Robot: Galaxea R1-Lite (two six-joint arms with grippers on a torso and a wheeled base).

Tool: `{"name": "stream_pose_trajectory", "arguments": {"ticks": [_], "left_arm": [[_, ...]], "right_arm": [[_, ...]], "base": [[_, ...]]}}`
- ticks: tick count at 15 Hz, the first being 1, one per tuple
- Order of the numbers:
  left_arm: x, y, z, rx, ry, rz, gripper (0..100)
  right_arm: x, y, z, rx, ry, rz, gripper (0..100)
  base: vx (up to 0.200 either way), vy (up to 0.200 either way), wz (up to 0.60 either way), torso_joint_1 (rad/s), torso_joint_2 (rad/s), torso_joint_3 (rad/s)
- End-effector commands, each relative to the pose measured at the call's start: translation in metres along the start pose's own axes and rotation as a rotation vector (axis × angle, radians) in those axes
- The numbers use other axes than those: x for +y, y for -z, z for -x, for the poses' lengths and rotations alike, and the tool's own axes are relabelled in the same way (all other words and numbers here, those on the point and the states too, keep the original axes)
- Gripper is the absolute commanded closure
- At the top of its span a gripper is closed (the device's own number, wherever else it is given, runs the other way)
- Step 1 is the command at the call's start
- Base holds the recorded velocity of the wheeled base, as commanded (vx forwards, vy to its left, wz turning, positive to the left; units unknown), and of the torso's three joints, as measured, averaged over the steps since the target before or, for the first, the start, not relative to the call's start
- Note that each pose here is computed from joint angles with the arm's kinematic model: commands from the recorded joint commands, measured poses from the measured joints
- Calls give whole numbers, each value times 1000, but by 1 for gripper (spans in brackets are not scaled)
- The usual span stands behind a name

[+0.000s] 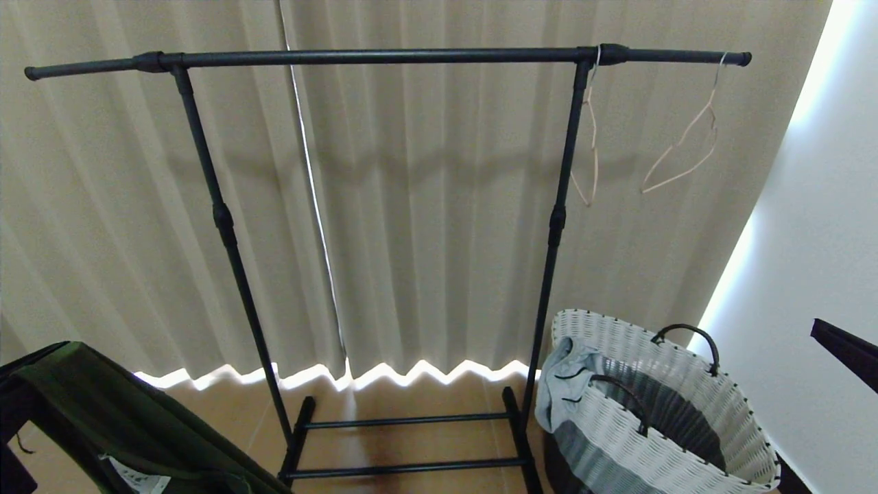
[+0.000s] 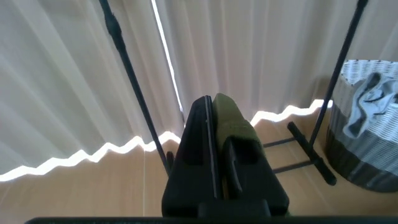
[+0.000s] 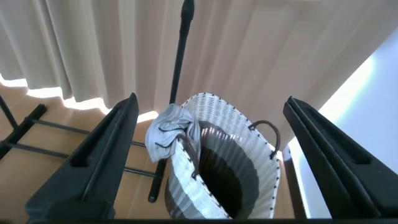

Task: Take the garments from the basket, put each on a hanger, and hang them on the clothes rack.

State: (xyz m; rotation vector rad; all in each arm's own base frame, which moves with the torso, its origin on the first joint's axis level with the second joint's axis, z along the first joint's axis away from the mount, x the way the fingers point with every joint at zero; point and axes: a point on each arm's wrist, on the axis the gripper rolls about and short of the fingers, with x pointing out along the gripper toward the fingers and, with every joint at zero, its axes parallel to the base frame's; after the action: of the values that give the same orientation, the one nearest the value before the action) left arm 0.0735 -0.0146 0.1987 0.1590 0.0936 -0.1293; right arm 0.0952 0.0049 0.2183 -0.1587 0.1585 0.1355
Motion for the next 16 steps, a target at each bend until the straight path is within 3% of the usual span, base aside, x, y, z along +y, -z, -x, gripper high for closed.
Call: {"name": "stream_pose_trajectory", "arguments": {"ticks": [1,6,10,16], "left_arm": [[0,1,2,-6,0,0,100],[-1,4,1,-9,1,-1,100],[0,-3,1,-65,-9,11,100],[0,-4,-4,-80,-10,8,100]], "right_arm": [[0,0,-2,6,0,0,0],[-1,-2,-2,4,8,-1,0],[-2,-2,-7,18,7,0,0],[-3,1,-12,45,15,-7,0]], "base": [[0,0,0,178,-456,-295],[0,0,0,187,-470,-283],[0,0,0,211,-493,-280],[0,0,0,189,-420,-229]]}}
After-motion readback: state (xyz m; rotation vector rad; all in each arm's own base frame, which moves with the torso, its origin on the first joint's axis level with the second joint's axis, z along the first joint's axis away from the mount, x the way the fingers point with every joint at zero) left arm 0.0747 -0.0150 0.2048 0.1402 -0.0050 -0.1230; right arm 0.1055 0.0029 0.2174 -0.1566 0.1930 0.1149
